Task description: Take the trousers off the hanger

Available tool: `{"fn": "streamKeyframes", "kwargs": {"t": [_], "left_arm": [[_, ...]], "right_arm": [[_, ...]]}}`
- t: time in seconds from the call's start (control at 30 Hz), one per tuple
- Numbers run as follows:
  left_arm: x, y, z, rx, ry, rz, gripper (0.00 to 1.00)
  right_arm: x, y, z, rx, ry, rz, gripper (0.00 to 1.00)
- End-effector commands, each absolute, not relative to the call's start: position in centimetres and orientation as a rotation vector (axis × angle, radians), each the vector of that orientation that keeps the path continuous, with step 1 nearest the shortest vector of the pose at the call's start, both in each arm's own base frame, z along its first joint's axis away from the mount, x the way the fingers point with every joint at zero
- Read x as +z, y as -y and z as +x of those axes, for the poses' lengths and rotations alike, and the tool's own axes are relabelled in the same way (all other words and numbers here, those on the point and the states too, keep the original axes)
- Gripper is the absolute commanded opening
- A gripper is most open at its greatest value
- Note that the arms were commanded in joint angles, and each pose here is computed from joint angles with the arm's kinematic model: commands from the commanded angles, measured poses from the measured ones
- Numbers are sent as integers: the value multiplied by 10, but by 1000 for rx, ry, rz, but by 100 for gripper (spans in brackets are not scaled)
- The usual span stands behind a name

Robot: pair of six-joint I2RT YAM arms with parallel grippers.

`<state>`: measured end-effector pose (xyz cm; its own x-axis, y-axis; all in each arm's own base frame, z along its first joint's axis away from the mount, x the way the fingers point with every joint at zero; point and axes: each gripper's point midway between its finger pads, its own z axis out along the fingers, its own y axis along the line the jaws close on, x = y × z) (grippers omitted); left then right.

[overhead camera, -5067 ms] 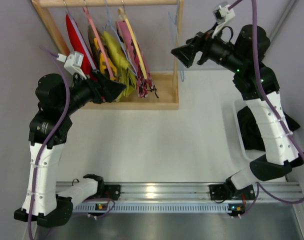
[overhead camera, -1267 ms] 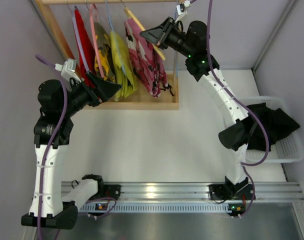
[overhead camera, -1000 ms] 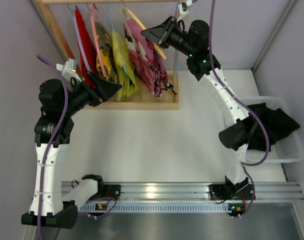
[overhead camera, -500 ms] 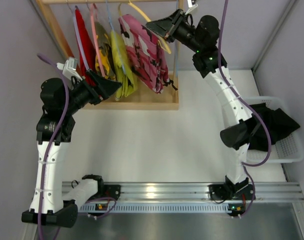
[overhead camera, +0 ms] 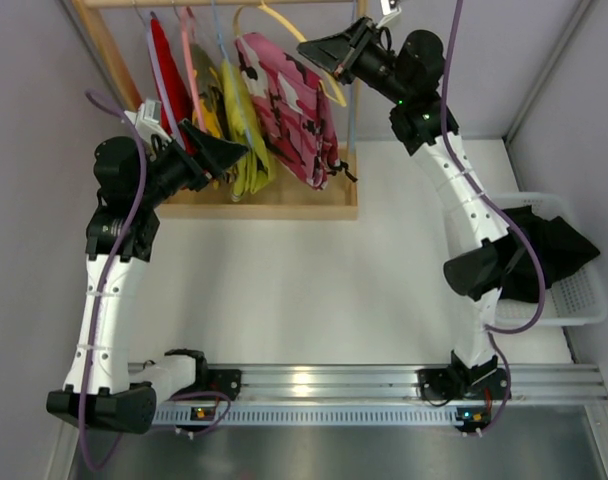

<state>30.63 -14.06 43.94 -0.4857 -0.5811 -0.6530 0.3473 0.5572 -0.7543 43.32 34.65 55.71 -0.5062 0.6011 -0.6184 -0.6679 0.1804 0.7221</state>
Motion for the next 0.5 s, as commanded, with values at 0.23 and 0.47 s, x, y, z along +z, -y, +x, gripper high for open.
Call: {"fn": "streamKeyframes", "kwargs": {"t": [0.23, 0.47], "left_arm": [[480, 149, 299, -1153, -1627, -102, 91], [493, 157, 291, -1235, -1595, -95, 90]], "right_arm": [[723, -233, 310, 1464, -751, -193, 0], [713, -236, 285, 1482, -771, -298, 0]]}}
